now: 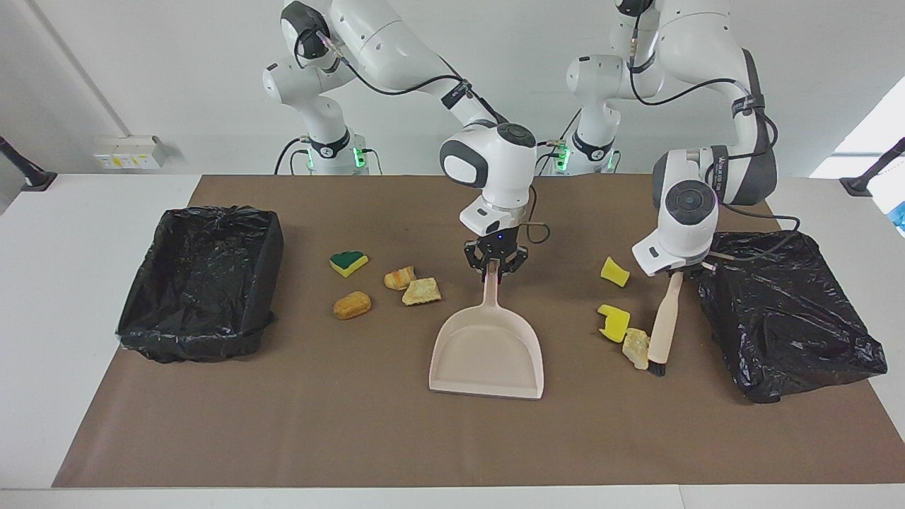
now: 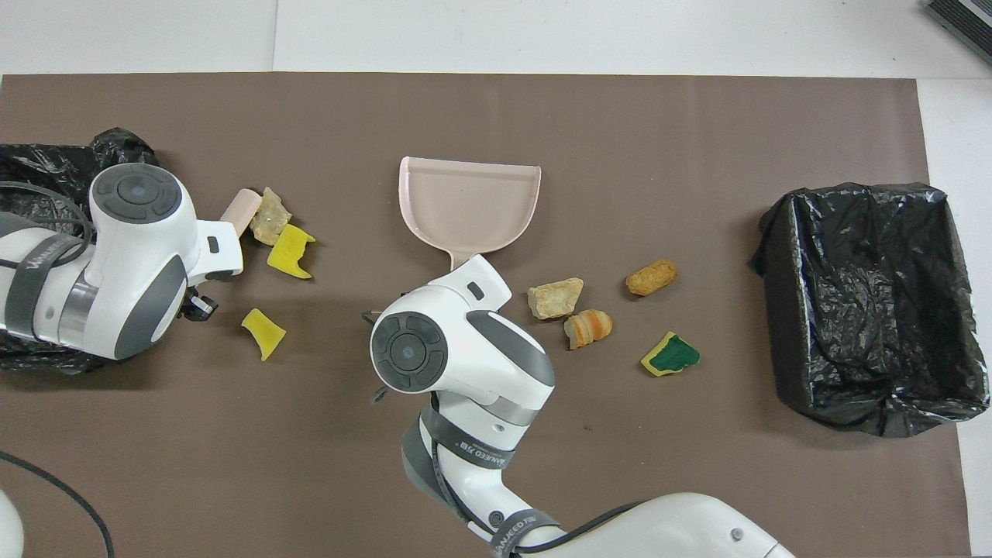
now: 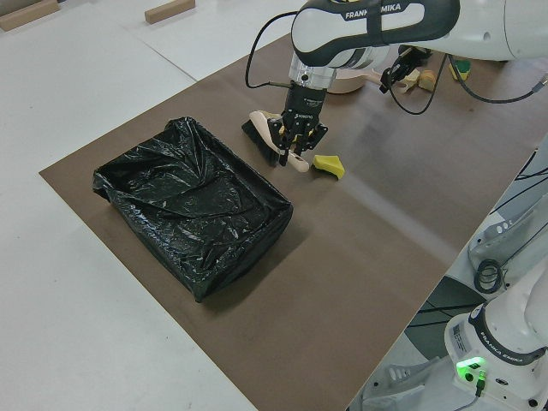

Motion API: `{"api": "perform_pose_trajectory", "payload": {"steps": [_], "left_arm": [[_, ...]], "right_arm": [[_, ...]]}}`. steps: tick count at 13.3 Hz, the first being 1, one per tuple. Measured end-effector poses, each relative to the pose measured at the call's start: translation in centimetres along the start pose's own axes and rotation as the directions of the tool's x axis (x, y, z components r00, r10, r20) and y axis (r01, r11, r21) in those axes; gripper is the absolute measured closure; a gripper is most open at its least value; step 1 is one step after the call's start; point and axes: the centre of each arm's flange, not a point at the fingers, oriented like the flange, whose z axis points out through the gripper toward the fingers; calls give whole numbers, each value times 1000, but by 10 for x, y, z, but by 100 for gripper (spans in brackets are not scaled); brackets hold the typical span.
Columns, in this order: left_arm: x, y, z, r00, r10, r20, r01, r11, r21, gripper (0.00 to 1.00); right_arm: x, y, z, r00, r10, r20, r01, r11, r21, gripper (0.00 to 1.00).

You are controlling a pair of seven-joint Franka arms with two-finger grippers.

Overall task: Sweep and dump trash in bin
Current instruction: 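Grasp the brush with the left gripper while the right gripper grasps the dustpan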

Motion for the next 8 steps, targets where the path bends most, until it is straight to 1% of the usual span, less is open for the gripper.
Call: {"api": "perform_pose_trajectory", "payload": {"steps": [1, 3, 4, 5, 6, 8], "left_arm": [[-4, 13, -1, 1000, -3, 21, 3, 1000, -22, 74], [-11, 40, -5, 999, -16, 41, 19, 998, -59, 74], [-12, 53, -7, 999, -20, 44, 24, 997, -75, 74], [-14, 65, -11, 999, -26, 40, 30, 995, -98, 74], [-16, 71, -16, 999, -33, 33, 37, 992, -125, 74], [-27, 60, -30, 997, -77, 1, 76, 983, -169, 74]], "right_arm": [[2, 2, 0, 1000, -1, -1, 1, 1000, -1, 68], [5, 4, 1, 1000, -16, -1, 16, 1000, -3, 68], [7, 6, 2, 1000, -17, -1, 17, 1000, -4, 63], [10, 9, 3, 1000, -17, -1, 17, 1000, -6, 52], [14, 13, 4, 1000, -24, -1, 24, 1000, -7, 44], [19, 16, 4, 999, -36, -3, 36, 999, -7, 45]]}}
